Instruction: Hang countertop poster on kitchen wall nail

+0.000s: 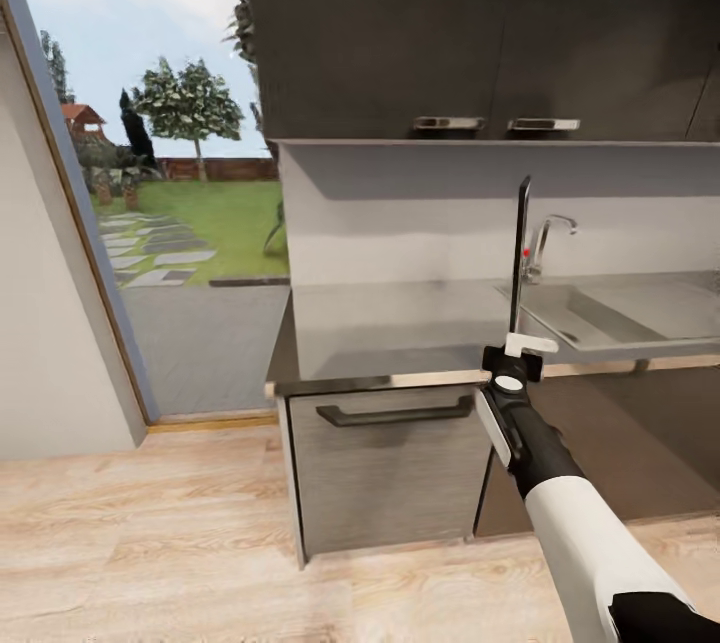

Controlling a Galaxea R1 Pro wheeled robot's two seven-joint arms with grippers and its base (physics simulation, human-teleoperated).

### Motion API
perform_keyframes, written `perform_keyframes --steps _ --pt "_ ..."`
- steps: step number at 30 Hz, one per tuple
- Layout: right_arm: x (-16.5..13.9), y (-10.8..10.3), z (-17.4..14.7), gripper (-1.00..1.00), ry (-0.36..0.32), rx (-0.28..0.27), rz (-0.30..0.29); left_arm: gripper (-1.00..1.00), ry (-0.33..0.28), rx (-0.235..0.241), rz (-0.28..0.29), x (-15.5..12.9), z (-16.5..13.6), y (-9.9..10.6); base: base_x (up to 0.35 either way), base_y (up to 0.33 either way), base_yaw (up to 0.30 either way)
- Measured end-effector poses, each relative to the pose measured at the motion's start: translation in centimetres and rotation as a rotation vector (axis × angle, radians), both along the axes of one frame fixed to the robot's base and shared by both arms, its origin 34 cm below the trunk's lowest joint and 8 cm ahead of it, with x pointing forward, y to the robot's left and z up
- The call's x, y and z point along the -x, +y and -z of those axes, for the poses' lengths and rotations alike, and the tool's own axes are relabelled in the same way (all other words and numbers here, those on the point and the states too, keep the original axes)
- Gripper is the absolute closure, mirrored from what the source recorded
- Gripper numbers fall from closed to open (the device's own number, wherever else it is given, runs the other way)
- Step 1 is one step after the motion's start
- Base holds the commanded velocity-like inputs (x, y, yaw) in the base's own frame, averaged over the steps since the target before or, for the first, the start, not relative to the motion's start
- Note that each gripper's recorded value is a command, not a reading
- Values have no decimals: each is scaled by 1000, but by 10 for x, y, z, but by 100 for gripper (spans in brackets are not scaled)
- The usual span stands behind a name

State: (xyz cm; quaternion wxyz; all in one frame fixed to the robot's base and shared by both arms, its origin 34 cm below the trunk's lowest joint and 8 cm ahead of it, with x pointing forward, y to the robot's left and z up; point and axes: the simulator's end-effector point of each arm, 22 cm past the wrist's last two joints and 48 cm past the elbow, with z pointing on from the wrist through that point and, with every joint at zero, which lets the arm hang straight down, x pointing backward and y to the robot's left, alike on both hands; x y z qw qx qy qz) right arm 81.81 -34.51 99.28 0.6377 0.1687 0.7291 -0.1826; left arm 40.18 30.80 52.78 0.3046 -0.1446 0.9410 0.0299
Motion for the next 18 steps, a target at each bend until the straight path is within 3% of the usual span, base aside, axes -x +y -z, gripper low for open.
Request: perform_keyframes --steps 18 --pt "0 0 0 100 0 0 0 -100 0 0 0 0 0 0 -338 0 0"
